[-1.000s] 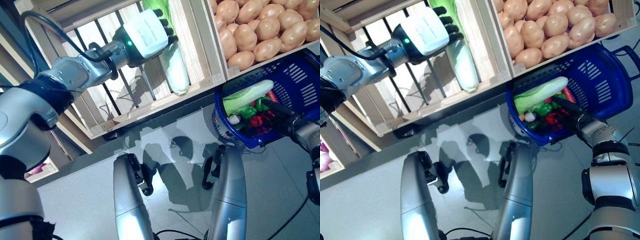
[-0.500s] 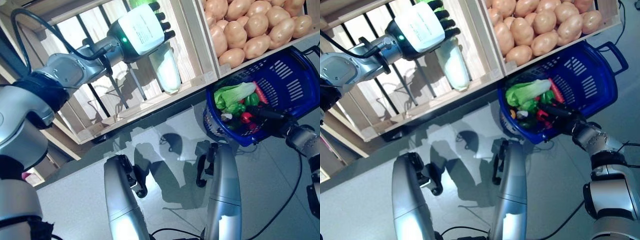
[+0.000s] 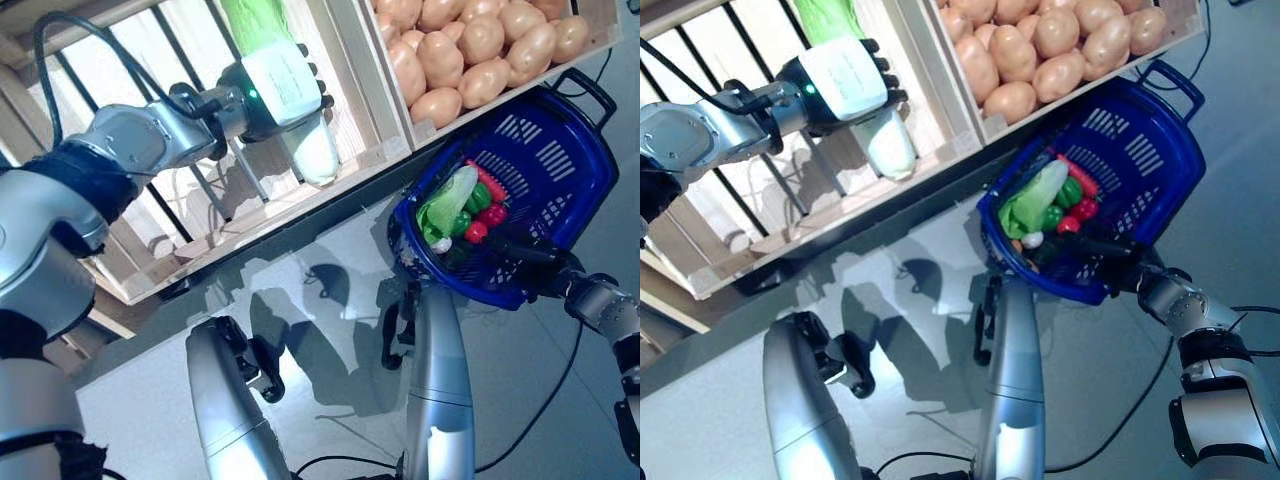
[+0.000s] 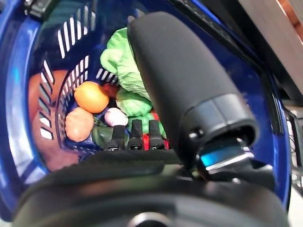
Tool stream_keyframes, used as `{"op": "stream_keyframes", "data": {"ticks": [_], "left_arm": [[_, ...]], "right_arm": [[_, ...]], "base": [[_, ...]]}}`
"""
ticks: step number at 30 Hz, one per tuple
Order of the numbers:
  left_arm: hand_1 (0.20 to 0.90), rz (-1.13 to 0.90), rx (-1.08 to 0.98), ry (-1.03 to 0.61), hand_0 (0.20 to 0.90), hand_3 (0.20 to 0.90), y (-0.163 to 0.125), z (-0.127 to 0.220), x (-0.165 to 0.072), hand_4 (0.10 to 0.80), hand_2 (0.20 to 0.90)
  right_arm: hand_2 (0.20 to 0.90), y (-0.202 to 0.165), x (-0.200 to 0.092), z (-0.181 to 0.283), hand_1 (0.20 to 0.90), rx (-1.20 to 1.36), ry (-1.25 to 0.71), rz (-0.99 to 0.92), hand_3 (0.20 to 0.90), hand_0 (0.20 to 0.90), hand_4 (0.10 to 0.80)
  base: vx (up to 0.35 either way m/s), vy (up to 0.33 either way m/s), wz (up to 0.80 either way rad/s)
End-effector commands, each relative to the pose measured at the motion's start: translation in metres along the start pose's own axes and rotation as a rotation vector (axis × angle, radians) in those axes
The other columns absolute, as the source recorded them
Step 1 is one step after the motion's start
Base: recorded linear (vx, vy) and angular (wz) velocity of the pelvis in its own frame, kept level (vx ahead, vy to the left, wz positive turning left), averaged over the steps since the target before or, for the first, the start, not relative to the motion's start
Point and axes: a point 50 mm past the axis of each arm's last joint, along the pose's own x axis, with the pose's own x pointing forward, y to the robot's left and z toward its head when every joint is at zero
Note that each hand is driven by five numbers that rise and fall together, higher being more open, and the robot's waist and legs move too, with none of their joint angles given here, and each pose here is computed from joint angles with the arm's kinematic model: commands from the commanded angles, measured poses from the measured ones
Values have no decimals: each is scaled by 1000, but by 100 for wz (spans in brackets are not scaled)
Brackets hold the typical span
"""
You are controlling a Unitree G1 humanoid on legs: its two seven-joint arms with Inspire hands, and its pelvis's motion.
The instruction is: Put vegetables into the basket
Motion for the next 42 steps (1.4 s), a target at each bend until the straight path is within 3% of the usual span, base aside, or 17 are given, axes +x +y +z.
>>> {"op": "stream_keyframes", "data": {"ticks": [1,5,13,14,15,28,42], "left_arm": [[900,-142,5,170,900,900,-4,-37,-9,800,900],[900,-249,-33,193,900,900,-17,-39,-13,800,900],[900,-271,-70,224,900,900,-25,-39,-15,800,900],[519,-267,-72,234,519,519,-27,-39,-16,546,519],[300,-261,-73,238,300,300,-28,-40,-17,400,300],[300,-110,-180,295,300,300,-33,-47,-30,400,300],[300,112,-498,419,300,300,-54,-50,-59,400,300]], "right_arm": [[900,-1,-1,0,900,132,-89,7,900,900,800],[900,4,0,2,900,122,-106,27,900,900,800],[900,11,-2,4,900,117,-146,35,900,900,800],[900,11,-3,5,900,118,-152,36,900,900,800],[900,13,-3,5,900,117,-158,39,900,900,800],[900,35,-1,0,900,101,-180,92,900,900,800],[900,60,6,-8,900,31,-189,165,900,900,800]], "base": [[-8,11,-10],[-12,18,-9],[2,13,-5],[0,0,0],[0,0,0],[10,1,0],[7,36,-3]]}}
